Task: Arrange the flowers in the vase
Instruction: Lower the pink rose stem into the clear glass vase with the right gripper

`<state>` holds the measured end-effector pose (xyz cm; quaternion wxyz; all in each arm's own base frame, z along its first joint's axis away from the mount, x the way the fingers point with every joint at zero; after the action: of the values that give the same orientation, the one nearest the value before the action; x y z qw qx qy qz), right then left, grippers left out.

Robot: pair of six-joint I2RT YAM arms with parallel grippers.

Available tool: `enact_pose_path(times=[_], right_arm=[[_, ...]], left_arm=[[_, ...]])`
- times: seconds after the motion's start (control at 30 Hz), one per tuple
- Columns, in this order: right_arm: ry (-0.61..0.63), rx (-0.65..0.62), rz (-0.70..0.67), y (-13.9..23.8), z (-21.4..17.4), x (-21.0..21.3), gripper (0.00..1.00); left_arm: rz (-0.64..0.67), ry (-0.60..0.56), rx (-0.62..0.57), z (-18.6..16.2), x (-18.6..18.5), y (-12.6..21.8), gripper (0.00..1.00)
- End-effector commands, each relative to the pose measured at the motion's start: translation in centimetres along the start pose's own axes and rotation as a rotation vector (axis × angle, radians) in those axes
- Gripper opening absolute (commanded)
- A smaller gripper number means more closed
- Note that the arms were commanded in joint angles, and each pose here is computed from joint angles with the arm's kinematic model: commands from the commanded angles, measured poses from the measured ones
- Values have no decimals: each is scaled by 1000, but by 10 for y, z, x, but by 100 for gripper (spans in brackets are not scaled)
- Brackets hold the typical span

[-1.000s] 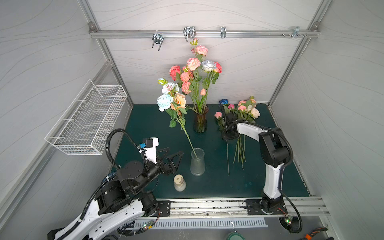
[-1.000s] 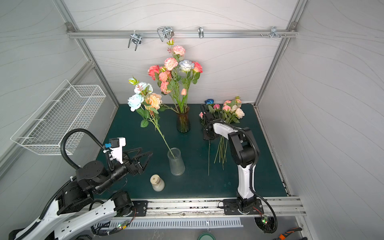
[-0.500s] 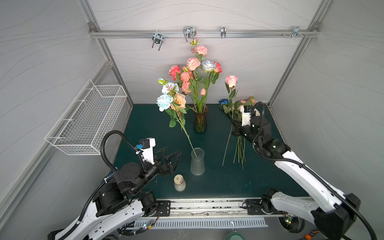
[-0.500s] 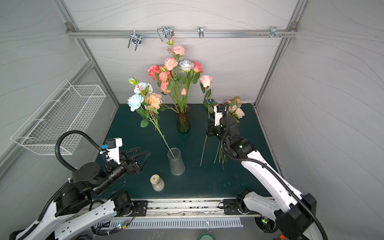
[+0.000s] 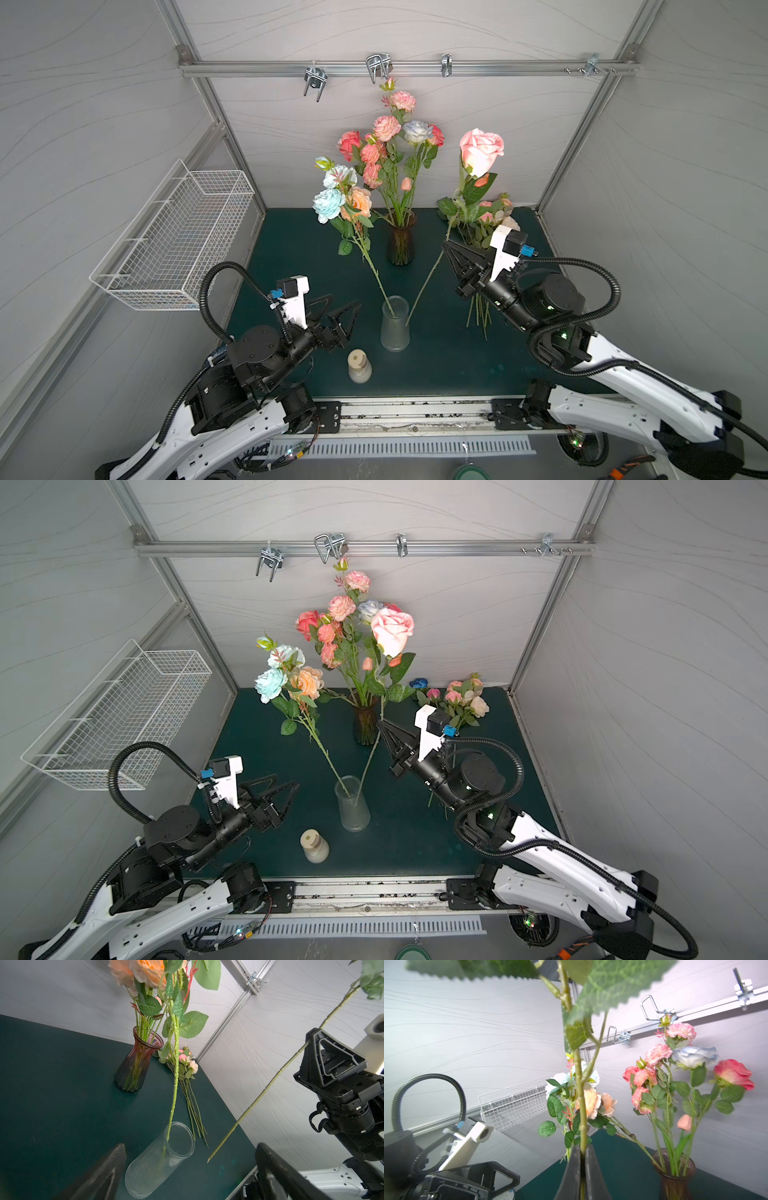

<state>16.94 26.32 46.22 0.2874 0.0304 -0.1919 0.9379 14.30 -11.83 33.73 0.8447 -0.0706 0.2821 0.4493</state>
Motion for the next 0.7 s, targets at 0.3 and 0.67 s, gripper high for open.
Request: enact_pose_path(times=[0.3,0.67], right_arm=[[170,-79,-7,-41,-2,8,0],[76,237,18,-39,-91,4,8]], left_arm=[[-13,30,-26,9,-5,1,99],[-26,26,-31,11,-8,0,99]])
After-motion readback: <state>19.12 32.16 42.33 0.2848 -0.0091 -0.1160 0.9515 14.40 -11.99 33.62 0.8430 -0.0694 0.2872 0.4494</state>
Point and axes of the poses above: each gripper's point midway between its finger pads, its own y axis back along the fingers, its own x axis along the line the jaws close on, z = x × y, the point moved 2 cm from there along y, back along the fingers, and after that the axes turned 1 degree about -y, right-handed, at the moved point
